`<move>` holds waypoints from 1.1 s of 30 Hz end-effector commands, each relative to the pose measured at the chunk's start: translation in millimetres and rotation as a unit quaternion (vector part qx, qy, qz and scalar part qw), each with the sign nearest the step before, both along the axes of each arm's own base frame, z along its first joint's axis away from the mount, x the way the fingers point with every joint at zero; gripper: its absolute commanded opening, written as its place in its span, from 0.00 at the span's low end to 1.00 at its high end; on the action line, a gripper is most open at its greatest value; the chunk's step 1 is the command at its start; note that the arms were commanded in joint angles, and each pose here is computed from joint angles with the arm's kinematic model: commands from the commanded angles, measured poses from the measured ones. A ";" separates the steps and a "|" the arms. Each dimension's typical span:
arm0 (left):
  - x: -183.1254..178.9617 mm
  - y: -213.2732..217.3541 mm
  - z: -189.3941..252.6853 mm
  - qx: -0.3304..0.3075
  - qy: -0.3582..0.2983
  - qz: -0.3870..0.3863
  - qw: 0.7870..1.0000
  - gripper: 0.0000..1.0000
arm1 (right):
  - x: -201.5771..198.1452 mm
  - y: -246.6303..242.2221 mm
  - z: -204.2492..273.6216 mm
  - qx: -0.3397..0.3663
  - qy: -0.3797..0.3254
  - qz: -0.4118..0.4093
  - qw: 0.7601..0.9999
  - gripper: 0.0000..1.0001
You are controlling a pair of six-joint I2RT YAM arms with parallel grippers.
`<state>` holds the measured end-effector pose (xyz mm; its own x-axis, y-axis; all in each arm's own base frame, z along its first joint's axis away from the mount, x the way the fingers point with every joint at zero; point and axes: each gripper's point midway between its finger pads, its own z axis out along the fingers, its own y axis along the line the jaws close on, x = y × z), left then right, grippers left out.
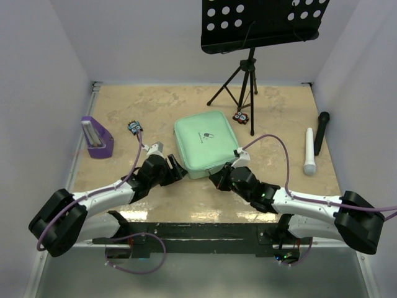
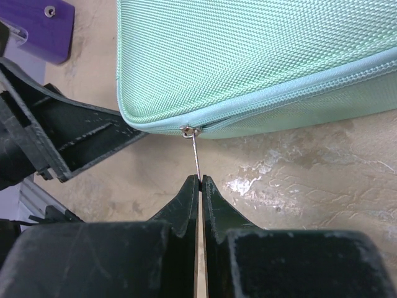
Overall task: Organize the medicine kit
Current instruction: Zip the medicine box at the center of the board.
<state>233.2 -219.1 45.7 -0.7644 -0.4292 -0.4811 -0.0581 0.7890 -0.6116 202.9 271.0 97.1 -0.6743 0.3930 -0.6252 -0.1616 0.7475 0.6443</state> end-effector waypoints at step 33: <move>44.8 -17.5 45.3 -0.055 -0.071 0.043 0.995 0.60 | 5.7 11.1 -14.9 -0.023 0.001 0.013 1.000 0.00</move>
<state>264.3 -237.6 87.9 -0.6723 -0.5440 -0.5021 -0.0098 0.6847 -0.7288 206.1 281.1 82.7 -0.6890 0.3611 -0.6284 -0.1730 0.7601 0.6264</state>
